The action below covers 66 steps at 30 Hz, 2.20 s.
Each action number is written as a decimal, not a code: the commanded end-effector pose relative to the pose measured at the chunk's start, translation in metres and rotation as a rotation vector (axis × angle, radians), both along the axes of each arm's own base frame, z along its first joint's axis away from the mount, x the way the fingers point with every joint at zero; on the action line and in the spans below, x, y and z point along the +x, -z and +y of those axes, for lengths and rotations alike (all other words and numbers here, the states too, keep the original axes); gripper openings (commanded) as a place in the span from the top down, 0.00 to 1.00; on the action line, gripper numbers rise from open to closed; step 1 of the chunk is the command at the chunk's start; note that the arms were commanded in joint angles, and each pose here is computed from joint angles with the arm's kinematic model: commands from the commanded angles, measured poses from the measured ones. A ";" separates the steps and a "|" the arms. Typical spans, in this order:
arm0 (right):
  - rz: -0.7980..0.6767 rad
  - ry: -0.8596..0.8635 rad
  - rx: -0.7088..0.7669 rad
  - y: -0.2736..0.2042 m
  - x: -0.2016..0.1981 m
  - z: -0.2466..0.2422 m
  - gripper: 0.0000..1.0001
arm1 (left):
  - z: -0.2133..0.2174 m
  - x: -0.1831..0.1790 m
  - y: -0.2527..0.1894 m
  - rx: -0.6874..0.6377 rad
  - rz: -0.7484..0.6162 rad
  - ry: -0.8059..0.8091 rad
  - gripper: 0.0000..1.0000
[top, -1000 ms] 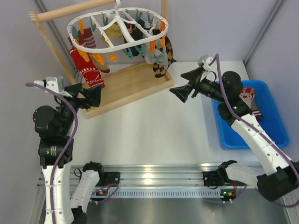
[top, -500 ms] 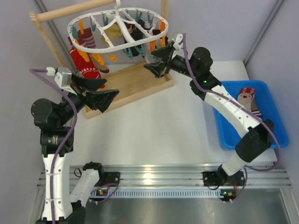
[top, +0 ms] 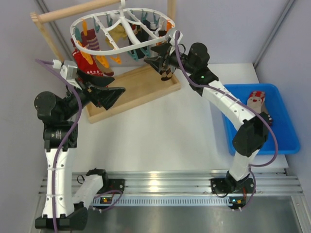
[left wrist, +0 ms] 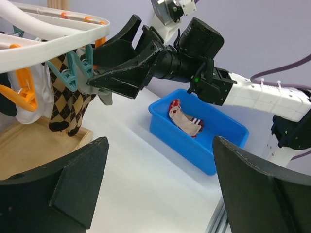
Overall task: Clip the socks to the hanger
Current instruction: Open the clamp at the hanger.
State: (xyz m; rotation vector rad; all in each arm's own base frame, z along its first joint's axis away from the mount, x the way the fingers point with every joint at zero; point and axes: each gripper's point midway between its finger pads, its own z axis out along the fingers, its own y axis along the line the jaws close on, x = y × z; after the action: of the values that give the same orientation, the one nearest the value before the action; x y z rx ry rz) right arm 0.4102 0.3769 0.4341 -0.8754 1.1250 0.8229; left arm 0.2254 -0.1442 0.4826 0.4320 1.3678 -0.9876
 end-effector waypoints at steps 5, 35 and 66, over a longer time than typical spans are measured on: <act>-0.087 -0.025 0.056 -0.031 -0.002 0.012 0.51 | 0.008 0.035 -0.043 -0.086 -0.033 -0.086 0.09; -0.033 0.066 0.077 -0.046 -0.035 0.015 1.00 | -0.045 0.138 -0.030 -0.184 0.293 -0.455 0.21; -0.011 -0.004 0.088 -0.051 -0.058 0.020 1.00 | -0.048 0.163 -0.051 -0.239 0.156 -0.535 0.39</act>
State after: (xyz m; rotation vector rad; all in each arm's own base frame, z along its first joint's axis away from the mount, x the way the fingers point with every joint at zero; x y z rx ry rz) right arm 0.3889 0.4004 0.4438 -0.7901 1.1777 0.8028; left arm 0.3898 -0.2064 0.4909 -0.1835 1.5461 -0.7588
